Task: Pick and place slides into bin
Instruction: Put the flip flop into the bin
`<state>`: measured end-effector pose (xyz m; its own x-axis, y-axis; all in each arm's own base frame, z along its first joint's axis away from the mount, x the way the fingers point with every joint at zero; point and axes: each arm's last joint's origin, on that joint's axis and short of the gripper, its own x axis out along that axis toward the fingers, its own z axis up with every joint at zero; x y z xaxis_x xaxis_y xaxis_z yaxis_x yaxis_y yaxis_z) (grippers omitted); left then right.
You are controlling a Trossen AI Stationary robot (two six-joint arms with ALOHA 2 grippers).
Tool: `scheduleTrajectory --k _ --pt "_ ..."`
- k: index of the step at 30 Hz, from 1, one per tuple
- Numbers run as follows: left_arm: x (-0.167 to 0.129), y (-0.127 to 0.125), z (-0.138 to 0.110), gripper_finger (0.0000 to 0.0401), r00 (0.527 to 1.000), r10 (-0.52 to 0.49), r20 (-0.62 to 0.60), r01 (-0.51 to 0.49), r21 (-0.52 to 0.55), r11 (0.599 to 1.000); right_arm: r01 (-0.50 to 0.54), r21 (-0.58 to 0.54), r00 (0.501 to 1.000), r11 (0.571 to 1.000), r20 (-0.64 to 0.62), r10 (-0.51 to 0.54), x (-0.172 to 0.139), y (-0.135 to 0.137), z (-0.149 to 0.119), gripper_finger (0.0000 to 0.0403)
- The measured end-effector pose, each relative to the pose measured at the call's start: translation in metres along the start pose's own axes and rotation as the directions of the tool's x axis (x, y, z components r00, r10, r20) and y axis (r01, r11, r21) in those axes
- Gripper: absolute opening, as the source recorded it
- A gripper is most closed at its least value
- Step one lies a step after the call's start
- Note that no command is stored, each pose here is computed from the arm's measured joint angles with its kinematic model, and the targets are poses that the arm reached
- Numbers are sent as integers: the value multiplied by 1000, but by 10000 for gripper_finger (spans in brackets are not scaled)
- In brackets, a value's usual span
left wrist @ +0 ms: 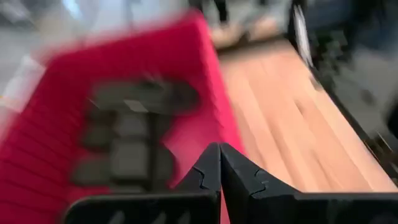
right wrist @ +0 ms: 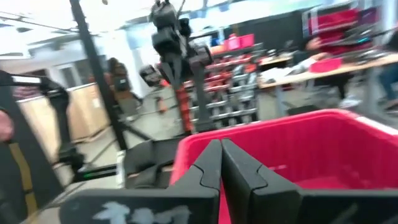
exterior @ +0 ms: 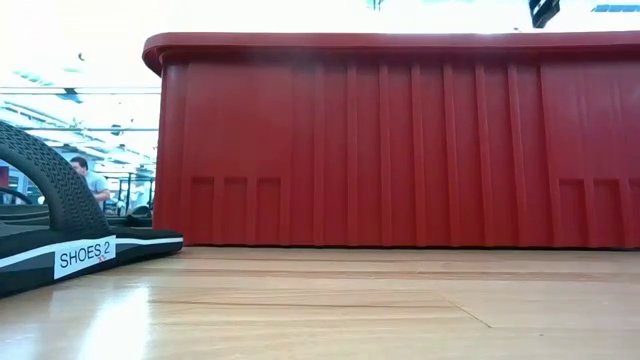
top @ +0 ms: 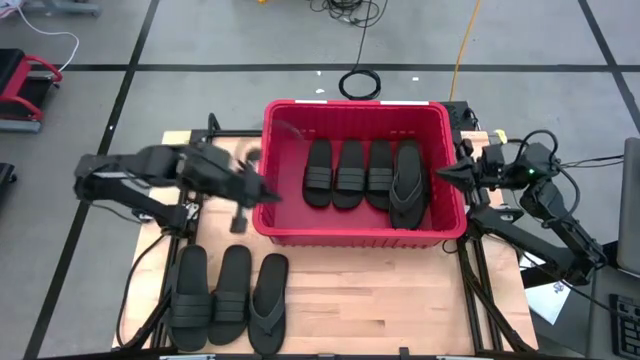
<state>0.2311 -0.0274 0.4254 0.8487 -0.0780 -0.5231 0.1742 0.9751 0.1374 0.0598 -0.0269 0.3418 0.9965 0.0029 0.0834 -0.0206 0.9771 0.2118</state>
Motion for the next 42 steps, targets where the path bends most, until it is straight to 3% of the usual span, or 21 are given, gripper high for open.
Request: scheduleTrajectory --k 4,10,15,19,24,28,31,34,38,42 --pt "30 -31 -8 1 957 -210 -199 190 -112 975 -102 16 994 995 -30 103 0 3 -1 0" --pt "45 -88 -5 2 894 -390 -221 325 -282 903 -144 15 989 990 -42 144 0 4 -1 0" --pt "61 -116 -13 3 849 -432 -305 258 -474 842 -143 11 989 990 -42 143 0 4 -1 0" --pt "86 -130 -37 3 767 -479 -427 147 -610 779 -143 2 989 990 -42 143 0 4 -1 0" --pt "109 -150 -72 21 703 -497 -510 29 -677 735 -163 6 985 987 -50 163 0 5 -2 0" --pt "122 -170 -84 64 733 -554 -394 106 -738 666 -167 38 984 985 -54 168 -1 5 -2 0" --pt "128 -179 -91 92 754 -566 -334 156 -746 648 -163 82 984 983 -54 168 -1 5 -2 0" --pt "132 -177 -105 107 781 -506 -367 68 -755 653 -162 112 984 980 -54 169 -1 5 -2 0" --pt "140 -168 -118 123 791 -472 -390 -81 -831 551 -168 121 983 978 -56 176 -1 5 -2 0" --pt "149 -163 -116 142 838 -461 -290 -57 -888 455 -231 128 967 964 -75 242 -1 7 -2 0"
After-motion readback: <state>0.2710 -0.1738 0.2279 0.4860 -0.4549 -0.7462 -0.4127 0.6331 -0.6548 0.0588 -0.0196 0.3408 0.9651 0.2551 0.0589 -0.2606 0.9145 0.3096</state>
